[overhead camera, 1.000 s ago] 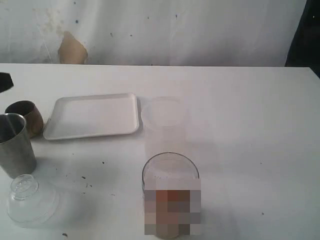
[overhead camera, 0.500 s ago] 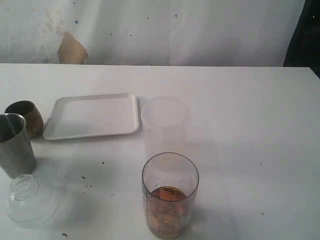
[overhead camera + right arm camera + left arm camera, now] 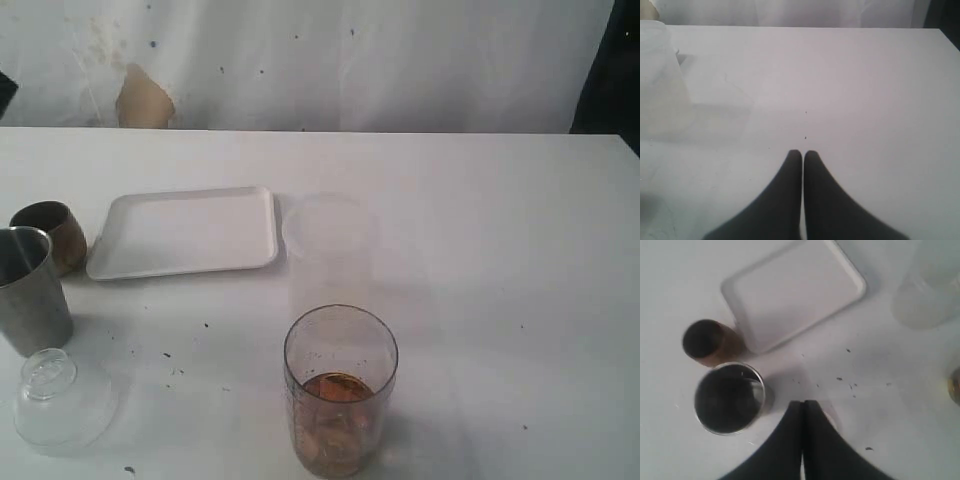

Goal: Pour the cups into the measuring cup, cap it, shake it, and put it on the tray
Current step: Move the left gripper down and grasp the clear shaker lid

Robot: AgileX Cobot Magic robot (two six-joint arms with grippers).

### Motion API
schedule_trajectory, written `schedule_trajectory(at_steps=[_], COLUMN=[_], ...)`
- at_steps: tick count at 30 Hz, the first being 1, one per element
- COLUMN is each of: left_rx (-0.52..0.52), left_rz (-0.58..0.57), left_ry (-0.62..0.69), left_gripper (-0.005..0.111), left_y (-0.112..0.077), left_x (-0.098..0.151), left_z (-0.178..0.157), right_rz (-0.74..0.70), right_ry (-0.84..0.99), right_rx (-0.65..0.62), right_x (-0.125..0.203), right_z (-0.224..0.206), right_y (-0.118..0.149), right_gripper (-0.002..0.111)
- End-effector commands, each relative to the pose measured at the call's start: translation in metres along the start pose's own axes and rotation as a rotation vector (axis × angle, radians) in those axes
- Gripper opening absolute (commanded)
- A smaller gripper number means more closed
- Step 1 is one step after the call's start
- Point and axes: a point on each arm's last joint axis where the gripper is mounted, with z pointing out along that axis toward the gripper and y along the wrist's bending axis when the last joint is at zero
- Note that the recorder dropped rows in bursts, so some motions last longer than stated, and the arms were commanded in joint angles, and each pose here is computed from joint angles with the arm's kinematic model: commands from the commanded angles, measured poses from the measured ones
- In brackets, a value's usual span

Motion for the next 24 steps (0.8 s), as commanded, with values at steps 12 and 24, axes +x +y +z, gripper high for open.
schedule_trajectory(at_steps=[12,24], left_rx=[0.097,0.048], left_rz=[-0.011,-0.052], left_ry=[0.385,0.442], left_gripper=[0.064,0.066], left_y=[-0.018,-0.019], left_x=[0.065,0.086], left_z=[0.105,0.167], right_rz=[-0.004,-0.004], right_ry=[-0.015,-0.015], right_rx=[-0.002,-0.002], right_x=[0.0,0.0], right_z=[0.0,0.0], right_y=[0.0,0.0], right_gripper=[0.001,0.001])
